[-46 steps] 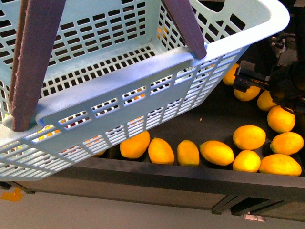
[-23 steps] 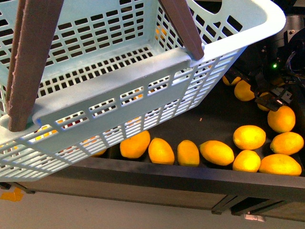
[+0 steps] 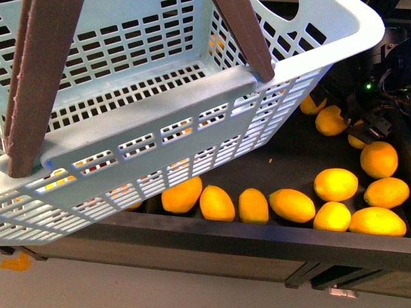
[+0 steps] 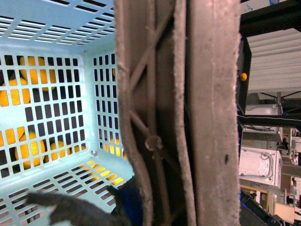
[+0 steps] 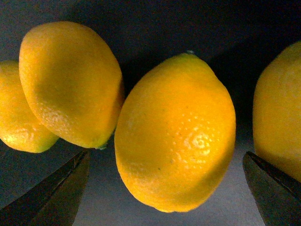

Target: Pick lemon and mango into basket

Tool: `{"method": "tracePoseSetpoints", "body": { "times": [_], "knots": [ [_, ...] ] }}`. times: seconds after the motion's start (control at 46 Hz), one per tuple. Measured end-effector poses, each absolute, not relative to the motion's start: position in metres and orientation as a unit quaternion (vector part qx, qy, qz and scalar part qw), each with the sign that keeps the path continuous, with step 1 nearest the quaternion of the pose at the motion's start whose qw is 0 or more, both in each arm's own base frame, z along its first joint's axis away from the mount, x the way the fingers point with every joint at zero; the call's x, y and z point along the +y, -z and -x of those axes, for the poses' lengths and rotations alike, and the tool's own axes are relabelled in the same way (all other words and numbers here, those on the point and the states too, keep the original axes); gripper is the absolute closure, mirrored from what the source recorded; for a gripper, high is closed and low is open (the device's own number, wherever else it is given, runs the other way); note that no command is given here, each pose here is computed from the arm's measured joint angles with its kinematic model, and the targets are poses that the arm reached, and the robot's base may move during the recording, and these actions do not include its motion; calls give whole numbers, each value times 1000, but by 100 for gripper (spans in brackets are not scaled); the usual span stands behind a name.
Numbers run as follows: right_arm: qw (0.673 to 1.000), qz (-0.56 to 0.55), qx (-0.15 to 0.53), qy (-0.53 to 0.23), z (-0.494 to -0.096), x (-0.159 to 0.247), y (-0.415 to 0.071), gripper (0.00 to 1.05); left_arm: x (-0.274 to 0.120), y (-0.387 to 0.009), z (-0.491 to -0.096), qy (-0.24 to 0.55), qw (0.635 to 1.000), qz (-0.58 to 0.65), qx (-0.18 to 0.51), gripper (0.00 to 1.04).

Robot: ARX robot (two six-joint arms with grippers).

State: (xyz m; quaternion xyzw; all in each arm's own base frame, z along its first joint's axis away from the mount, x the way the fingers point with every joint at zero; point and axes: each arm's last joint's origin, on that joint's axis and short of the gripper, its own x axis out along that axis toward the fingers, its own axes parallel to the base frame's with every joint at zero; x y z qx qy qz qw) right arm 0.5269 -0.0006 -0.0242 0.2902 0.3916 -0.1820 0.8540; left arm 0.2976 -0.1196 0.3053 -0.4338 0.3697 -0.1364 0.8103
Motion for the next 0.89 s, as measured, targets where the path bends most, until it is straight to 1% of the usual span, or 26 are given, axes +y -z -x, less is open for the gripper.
{"method": "tracePoseSetpoints", "body": {
  "times": [0.543, 0.652, 0.696, 0.761, 0.891],
  "knots": [
    [851, -289, 393, 193, -546, -5, 40, 9, -120, -305, -298, 136, 810, 434, 370, 91],
    [849, -290, 395, 197, -547, -7, 43, 20, -120, -305, -298, 136, 810, 434, 370, 91],
    [848, -291, 397, 199, -546, -8, 45, 27, -120, -305, -298, 137, 810, 434, 370, 91],
    [847, -293, 397, 200, -545, -8, 46, 34, -120, -305, -298, 136, 810, 434, 370, 91],
    [847, -294, 395, 200, -544, -10, 49, 38, -120, -305, -298, 137, 810, 434, 370, 91]
  ]
}}
